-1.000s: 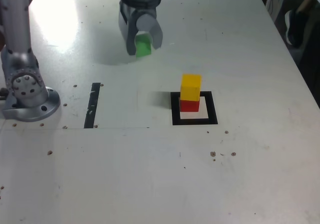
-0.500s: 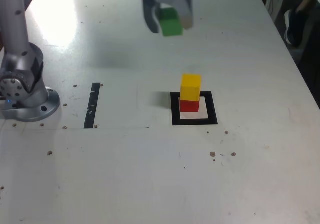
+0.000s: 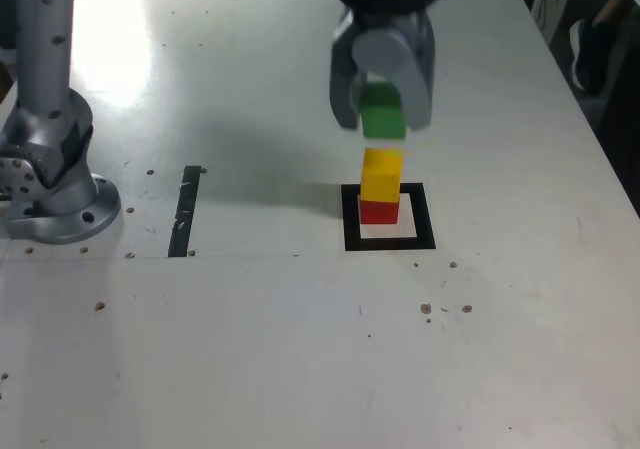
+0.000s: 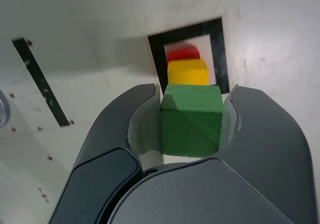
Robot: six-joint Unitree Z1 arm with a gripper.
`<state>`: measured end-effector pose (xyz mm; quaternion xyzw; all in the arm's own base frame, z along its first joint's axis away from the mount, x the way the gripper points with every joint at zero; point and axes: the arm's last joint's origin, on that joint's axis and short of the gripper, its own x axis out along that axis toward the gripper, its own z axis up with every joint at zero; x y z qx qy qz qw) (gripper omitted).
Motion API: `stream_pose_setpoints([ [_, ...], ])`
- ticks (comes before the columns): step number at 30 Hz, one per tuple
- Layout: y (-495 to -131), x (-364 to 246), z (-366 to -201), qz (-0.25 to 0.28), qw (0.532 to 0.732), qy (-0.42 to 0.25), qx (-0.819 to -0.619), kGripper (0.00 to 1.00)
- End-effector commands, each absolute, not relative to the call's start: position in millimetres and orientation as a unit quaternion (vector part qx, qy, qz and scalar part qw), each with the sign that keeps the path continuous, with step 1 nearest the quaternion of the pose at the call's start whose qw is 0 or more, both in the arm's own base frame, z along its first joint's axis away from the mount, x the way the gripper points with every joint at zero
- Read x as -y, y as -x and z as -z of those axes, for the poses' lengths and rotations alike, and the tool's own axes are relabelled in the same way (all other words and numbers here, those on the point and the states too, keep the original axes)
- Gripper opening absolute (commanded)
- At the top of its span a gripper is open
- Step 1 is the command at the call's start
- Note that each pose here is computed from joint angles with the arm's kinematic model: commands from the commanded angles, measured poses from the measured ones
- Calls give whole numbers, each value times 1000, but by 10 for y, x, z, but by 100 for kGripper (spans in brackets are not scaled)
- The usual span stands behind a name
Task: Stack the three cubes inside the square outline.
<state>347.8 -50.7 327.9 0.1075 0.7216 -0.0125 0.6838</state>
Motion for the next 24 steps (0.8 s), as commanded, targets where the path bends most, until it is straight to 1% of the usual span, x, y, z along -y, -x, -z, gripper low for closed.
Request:
stream_pose_setpoints([
  [1,-3530,530,-3209,15,678,-105,-727,14],
  [11,-3599,524,-3070,15,662,-112,-741,14],
  [20,-3578,443,-3020,6,653,-110,-749,15],
  [24,-3576,440,-3017,6,653,-109,-750,15],
])
